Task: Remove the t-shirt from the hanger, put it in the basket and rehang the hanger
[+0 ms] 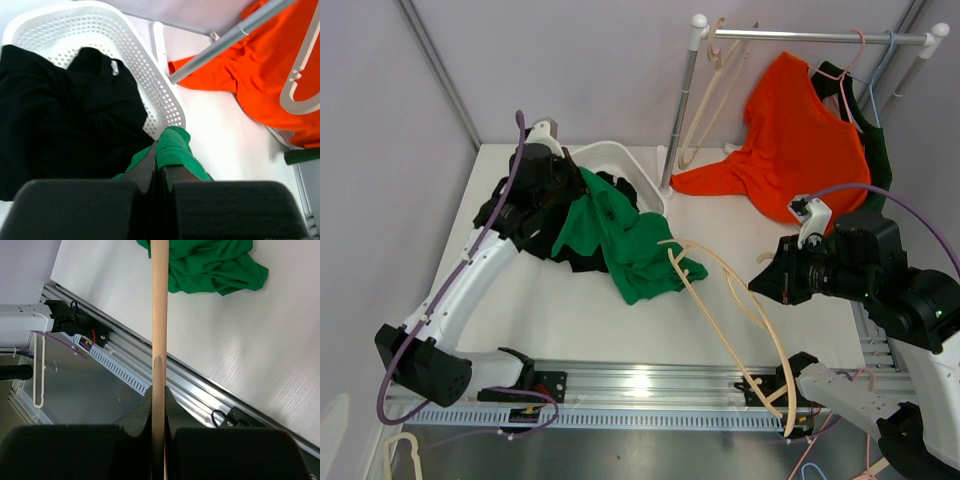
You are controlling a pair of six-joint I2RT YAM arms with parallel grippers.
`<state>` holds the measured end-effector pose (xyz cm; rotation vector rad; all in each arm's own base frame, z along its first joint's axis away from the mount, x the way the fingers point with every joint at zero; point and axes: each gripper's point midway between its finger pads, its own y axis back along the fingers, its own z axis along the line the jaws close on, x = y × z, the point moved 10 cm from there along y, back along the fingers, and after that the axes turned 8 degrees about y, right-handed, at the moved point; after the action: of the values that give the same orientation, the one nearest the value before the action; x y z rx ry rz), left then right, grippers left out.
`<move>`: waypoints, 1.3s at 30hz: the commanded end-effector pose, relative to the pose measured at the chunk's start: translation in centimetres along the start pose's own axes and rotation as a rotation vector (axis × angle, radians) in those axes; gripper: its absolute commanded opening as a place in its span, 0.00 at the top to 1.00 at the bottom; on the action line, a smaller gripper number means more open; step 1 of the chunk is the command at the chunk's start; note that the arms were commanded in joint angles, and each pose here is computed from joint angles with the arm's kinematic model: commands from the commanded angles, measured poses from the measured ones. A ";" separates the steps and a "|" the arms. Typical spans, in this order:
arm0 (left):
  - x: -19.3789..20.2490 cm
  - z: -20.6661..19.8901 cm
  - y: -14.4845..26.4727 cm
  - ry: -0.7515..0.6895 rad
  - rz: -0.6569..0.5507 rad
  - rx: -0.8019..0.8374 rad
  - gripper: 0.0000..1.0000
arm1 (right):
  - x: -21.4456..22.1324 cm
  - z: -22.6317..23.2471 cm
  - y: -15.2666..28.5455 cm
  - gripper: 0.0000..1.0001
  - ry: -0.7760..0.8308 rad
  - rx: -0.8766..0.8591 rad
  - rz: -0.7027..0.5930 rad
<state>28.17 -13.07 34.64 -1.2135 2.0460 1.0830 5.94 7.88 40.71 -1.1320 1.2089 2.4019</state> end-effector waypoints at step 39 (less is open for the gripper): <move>-25.2 -14.1 1.6 -0.359 -0.963 0.516 0.99 | -17.1 -7.5 -6.9 1.00 -0.099 0.576 -0.656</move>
<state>37.58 -14.86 59.78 -1.2566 1.2310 0.3040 24.11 8.95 43.61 -0.9132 1.2808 1.5345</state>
